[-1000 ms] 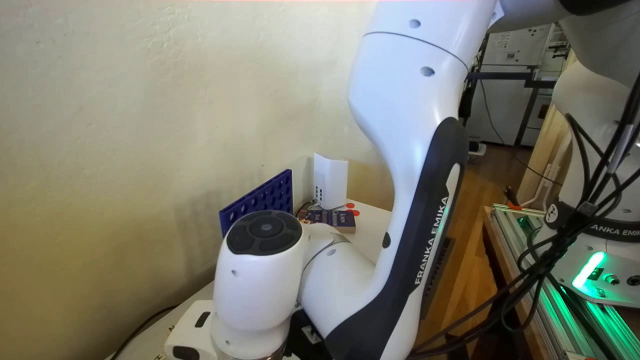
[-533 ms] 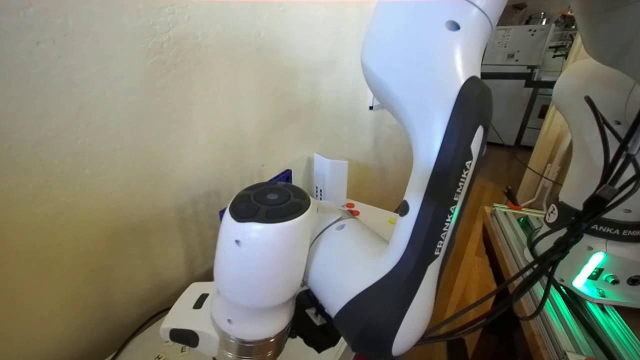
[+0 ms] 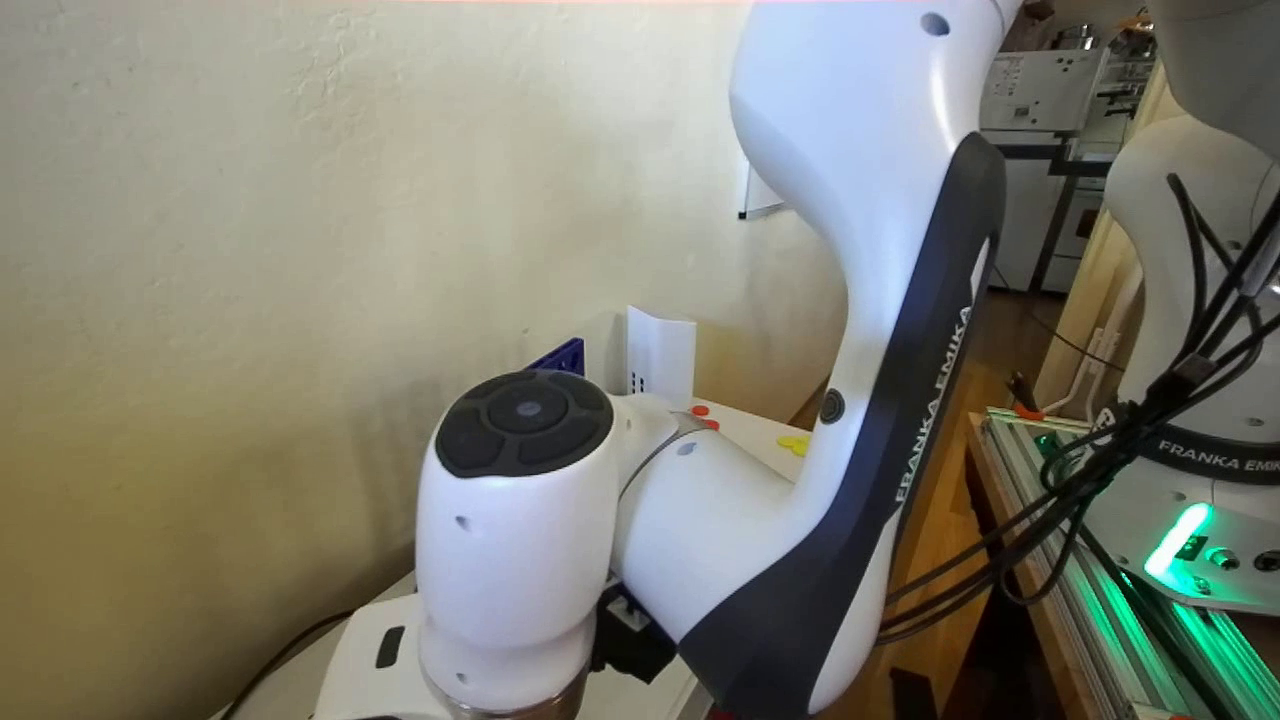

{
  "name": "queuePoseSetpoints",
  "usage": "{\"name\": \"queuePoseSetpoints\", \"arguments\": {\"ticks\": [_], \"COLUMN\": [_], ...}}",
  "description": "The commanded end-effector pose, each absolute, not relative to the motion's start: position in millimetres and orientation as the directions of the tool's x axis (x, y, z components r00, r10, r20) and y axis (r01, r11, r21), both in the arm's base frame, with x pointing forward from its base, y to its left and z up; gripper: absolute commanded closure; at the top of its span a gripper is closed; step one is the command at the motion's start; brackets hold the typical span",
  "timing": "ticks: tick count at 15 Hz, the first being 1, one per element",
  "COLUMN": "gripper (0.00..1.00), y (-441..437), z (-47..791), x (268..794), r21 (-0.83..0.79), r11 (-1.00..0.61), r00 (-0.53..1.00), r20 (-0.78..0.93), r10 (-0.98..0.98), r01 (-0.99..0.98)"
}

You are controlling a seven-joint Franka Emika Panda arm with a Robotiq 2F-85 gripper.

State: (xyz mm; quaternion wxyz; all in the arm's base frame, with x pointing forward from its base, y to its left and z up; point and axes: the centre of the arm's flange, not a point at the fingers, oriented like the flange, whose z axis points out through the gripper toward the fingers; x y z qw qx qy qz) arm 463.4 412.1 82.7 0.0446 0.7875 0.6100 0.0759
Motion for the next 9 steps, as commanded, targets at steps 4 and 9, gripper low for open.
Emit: {"name": "queuePoseSetpoints", "arguments": {"ticks": [4, 9], "gripper": [0.05, 0.05], "y": [415.5, 410.8], "z": [76.2, 77.1], "x": [470.3, 468.4], "r21": [0.160, 0.166], "r11": [-0.190, -0.186], "r00": [0.181, 0.178], "r20": [0.065, 0.064], "r10": [0.981, 0.982], "r01": [0.969, 0.968]}}
